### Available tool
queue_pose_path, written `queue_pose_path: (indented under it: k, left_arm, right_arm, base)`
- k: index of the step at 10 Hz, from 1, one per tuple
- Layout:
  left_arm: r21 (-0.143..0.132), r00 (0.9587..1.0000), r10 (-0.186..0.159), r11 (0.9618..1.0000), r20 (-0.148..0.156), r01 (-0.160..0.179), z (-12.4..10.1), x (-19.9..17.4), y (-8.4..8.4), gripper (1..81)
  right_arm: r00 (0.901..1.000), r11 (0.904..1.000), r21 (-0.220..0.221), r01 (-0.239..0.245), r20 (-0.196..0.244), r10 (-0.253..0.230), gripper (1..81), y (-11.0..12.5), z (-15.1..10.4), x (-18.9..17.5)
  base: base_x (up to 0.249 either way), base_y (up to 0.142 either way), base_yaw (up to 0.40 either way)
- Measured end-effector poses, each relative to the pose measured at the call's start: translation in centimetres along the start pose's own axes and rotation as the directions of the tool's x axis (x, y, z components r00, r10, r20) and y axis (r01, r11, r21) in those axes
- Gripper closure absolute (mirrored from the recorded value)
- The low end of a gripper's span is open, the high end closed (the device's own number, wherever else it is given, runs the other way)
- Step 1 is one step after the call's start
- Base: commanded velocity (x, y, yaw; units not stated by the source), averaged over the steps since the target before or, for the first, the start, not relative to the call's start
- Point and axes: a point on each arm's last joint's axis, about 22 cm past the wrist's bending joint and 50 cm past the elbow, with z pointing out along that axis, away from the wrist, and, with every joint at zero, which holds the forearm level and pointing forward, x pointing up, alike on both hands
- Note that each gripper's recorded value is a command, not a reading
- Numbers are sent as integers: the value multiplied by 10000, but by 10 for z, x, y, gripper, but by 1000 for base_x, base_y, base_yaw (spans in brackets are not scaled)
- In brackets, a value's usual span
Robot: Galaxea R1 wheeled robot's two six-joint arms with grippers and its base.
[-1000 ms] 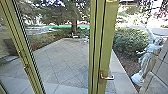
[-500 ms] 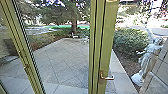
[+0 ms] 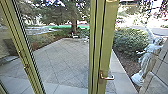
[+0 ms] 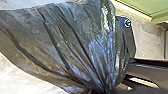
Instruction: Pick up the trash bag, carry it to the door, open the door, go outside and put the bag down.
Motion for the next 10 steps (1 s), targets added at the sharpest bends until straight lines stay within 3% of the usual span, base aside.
queue_pose_path:
  k: [2,5,10]
  left_arm:
    - [4,10000,-2,10000,12,2,0,-1,0,811]
    - [-10,10000,-2,10000,4,2,1,0,1,811]
    - [-18,10000,-10,10000,0,10,2,0,3,811]
  right_arm:
    - [9988,9995,211,216,-446,-206,10,-28,-27,31]
    - [9871,9971,313,698,-1463,-645,10,-60,-58,102]
    - [9688,9909,525,1242,-2224,-1096,10,-107,-91,201]
  base:
    - [0,0,0]
    - [0,0,0]
    - [0,0,0]
